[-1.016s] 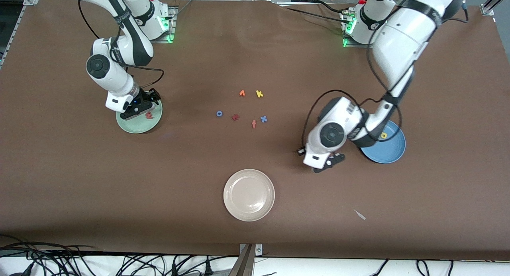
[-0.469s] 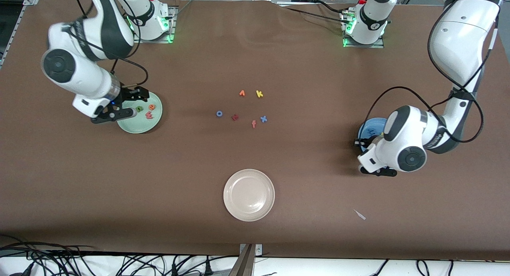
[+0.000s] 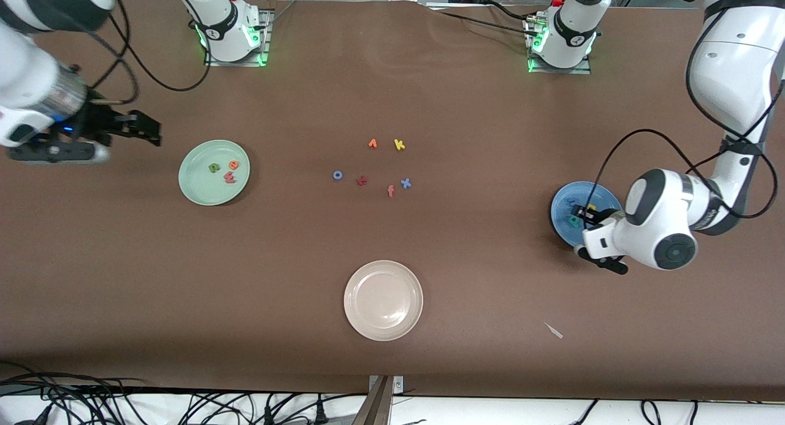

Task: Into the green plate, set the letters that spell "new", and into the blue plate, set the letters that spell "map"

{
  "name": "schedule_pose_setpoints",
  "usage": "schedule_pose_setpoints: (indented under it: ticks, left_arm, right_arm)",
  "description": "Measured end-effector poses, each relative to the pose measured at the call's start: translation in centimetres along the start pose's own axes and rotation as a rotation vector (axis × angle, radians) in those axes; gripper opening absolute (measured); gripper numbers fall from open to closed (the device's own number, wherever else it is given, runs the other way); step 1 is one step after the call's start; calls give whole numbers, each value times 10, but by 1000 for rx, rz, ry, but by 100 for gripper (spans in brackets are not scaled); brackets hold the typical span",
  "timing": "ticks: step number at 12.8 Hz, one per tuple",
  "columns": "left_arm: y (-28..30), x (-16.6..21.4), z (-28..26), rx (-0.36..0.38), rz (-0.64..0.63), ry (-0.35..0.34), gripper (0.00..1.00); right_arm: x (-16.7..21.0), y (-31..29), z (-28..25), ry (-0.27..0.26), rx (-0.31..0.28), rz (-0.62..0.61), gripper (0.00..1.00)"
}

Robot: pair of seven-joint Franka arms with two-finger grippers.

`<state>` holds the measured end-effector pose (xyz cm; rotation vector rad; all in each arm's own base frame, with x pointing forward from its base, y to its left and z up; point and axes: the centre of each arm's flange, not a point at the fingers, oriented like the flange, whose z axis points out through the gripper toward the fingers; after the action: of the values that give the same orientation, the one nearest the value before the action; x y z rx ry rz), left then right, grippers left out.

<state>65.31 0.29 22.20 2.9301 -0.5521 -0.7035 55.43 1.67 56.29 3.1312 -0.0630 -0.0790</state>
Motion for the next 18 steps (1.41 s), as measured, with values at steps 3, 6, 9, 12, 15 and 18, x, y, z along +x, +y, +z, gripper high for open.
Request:
schedule_pose_setpoints:
  ticks: [3, 6, 9, 12, 15, 18]
  left_arm:
    - [-15, -14, -28, -11, -32, -37, 100]
    - [-20, -24, -55, -12, -106, -57, 100]
    - [-21, -32, -78, 5, -248, -32, 100]
    - [-29, -57, -112, 29, -338, 33, 100]
    - [-40, -113, -154, -40, -469, 196, 100]
    - [-15, -172, -209, -5, -509, 313, 100]
  right_arm:
    - [-4, 37, -11, 7, 15, 62, 100]
    - [-5, 25, -16, 13, 14, 42, 100]
    - [-8, 20, -23, 6, 12, 36, 100]
    - [-9, 25, -24, 6, 12, 46, 100]
    - [-9, 21, -25, 6, 11, 41, 100]
    - [-9, 20, -25, 6, 11, 41, 100]
